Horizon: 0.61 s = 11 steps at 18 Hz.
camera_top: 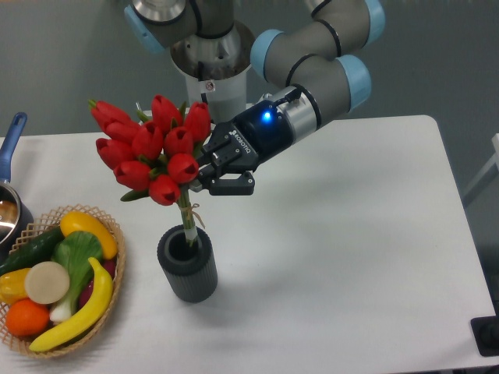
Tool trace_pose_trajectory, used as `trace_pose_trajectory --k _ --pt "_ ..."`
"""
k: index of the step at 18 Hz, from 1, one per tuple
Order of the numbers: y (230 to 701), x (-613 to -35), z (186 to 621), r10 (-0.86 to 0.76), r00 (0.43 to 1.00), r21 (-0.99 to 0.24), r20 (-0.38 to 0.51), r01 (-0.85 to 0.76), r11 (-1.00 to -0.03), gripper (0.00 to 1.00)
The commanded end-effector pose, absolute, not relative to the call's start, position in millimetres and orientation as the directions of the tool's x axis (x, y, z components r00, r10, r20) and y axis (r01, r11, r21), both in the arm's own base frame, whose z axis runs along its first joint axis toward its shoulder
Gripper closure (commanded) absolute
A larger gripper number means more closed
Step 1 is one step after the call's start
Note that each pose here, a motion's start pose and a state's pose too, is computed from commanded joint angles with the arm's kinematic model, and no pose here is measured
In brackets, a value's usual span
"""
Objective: Insert the flowers into the vase
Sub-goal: 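Lower the tulip stems down into the black vase opening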
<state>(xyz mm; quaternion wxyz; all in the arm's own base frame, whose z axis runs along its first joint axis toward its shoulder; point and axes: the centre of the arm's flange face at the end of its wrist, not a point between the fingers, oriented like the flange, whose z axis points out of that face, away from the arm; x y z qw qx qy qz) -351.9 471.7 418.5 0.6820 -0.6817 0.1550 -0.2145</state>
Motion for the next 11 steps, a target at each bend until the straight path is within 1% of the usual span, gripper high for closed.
trace_pose_trajectory --k 11 --pt "484 -356 386 -0.513 0.848 -0.991 0.131 0.123 -0.051 0.93"
